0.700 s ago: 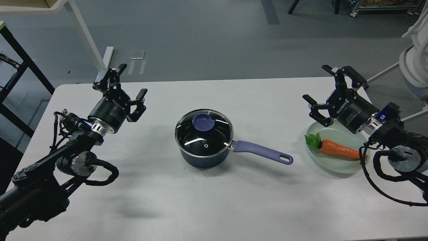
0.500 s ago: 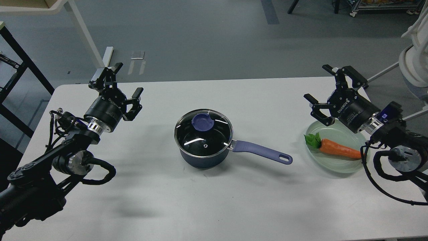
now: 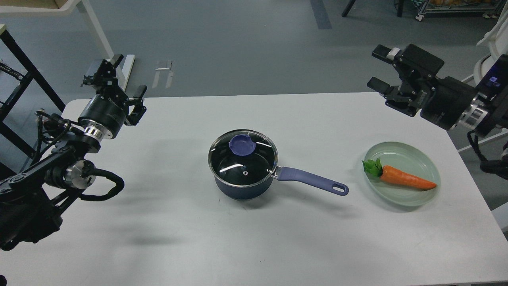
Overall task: Open pot lid
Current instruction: 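Raise both grippers and move the right gripper toward the purple pan handle, then grasp the purple pan handle with the right gripper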
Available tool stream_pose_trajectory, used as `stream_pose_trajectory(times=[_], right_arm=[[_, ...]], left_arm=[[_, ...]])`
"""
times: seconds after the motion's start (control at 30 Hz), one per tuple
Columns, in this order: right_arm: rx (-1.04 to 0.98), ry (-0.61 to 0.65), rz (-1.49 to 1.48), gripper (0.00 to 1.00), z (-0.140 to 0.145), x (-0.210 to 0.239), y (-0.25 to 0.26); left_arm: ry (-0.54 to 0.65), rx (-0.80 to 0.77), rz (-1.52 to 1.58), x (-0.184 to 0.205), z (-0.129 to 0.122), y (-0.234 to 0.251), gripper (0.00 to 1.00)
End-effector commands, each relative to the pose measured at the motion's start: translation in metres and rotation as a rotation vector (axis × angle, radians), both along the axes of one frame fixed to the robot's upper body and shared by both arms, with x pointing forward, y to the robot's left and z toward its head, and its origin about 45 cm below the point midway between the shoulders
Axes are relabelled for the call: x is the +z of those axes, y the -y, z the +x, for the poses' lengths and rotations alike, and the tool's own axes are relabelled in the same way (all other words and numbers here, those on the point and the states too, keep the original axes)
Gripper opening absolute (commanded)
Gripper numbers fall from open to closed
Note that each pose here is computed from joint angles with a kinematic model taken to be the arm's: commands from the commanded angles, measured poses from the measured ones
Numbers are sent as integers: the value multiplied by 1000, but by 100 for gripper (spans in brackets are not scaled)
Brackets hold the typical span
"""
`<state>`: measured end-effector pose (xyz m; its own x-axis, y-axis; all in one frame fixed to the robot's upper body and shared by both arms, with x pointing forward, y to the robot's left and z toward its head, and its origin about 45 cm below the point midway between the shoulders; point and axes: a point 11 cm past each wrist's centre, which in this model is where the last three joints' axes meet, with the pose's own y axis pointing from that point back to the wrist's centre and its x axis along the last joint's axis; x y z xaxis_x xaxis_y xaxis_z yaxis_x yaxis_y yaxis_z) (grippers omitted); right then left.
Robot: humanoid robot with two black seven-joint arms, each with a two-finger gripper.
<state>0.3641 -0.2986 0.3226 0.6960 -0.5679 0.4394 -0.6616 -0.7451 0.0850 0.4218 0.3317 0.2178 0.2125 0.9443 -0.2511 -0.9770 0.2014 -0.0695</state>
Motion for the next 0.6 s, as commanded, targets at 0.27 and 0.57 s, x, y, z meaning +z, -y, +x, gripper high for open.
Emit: stream_pose_trajectory(times=[0.27, 0.57], right_arm=[[559, 306, -903, 100, -47, -51, -20], [745, 373, -1087, 100, -50, -76, -31]], left_arm=[[52, -212, 261, 8, -7, 9, 99], [112, -339, 357, 21, -22, 31, 99]])
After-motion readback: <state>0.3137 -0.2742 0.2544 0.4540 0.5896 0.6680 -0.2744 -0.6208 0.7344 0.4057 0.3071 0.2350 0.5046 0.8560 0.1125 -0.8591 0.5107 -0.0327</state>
